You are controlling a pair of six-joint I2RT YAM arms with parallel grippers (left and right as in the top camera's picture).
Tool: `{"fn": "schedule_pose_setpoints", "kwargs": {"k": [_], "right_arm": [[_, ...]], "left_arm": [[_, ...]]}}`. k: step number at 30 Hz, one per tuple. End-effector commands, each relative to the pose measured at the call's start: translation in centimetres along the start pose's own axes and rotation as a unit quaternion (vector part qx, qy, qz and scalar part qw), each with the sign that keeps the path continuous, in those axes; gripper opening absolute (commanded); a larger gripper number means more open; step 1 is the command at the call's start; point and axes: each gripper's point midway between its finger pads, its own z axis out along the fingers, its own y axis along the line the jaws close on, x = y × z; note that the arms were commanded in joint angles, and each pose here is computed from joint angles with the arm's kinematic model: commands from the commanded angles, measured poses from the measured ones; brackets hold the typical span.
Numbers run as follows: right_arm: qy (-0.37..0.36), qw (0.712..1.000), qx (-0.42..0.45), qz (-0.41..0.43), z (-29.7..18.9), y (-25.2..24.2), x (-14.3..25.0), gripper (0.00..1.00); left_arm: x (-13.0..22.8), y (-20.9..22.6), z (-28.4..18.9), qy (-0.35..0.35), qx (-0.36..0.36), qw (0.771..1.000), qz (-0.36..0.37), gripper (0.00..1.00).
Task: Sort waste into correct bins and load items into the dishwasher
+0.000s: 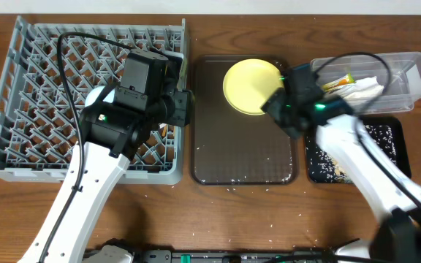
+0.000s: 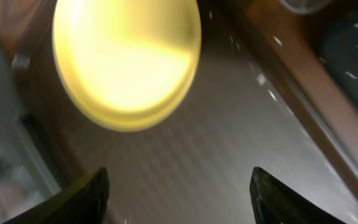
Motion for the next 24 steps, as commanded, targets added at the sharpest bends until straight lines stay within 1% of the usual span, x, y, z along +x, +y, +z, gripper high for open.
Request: {"fn": "schedule_pose_setpoints", "kwargs": {"k": [1, 3, 6, 10, 11, 12, 13, 15, 16, 18, 21, 23, 24], "right_arm": [[-0.061, 0.996, 0.034, 0.060, 3.9, -0.6, -1.3, 0.70], [-0.062, 0.996, 0.024, 0.064, 6.3, 0.0, -1.3, 0.68], [-0.042, 0.997, 0.021, 0.067, 9.2, 0.0, -0.6, 0.68], [-0.015, 0.996, 0.042, 0.078, 11.4, -1.2, 0.7, 0.68], [-0.014, 0.996, 0.048, 0.077, 11.8, -1.5, 0.9, 0.66], [-0.012, 0.996, 0.054, 0.074, 12.0, -1.8, 1.0, 0.59], [-0.012, 0.996, 0.060, 0.072, 12.2, -2.1, 1.1, 0.49], [-0.008, 0.995, 0.071, 0.065, 12.1, -2.7, 1.2, 0.13], [-0.004, 0.995, 0.077, 0.057, 12.0, -3.1, 1.2, 0.01], [0.011, 0.995, 0.088, 0.050, 11.4, -3.8, 1.2, 0.01], [0.017, 0.994, 0.102, 0.026, 10.1, -4.9, 0.1, 0.01], [0.024, 0.996, 0.086, -0.024, 8.9, -4.6, -0.8, 0.01], [0.028, 0.995, 0.068, -0.060, 8.3, -4.1, -1.4, 0.01]], "left_arm": [[-0.1, 0.4, -0.4, -0.005, -0.013, 1.000, 0.003, 0.56], [-0.1, 0.4, -0.4, -0.004, -0.013, 1.000, 0.003, 0.56], [-0.1, 0.4, -0.4, -0.005, -0.013, 1.000, 0.003, 0.56], [-0.1, 0.4, -0.4, -0.004, -0.013, 1.000, 0.003, 0.56], [-0.1, 0.4, -0.4, -0.005, -0.013, 1.000, 0.003, 0.56], [-0.1, 0.4, -0.4, -0.005, -0.013, 1.000, 0.003, 0.56], [-0.1, 0.4, -0.4, -0.005, -0.013, 1.000, 0.003, 0.56], [-0.1, 0.4, -0.4, -0.005, -0.013, 1.000, 0.003, 0.56], [-0.1, 0.4, -0.4, -0.005, -0.013, 1.000, 0.003, 0.56], [-0.1, 0.4, -0.4, -0.005, -0.013, 1.000, 0.003, 0.56], [-0.1, 0.4, -0.4, -0.005, -0.013, 1.000, 0.003, 0.56], [-0.1, 0.4, -0.4, -0.005, -0.011, 1.000, 0.003, 0.57], [-0.1, 0.2, -0.4, -0.004, -0.007, 1.000, 0.003, 0.61]]}}
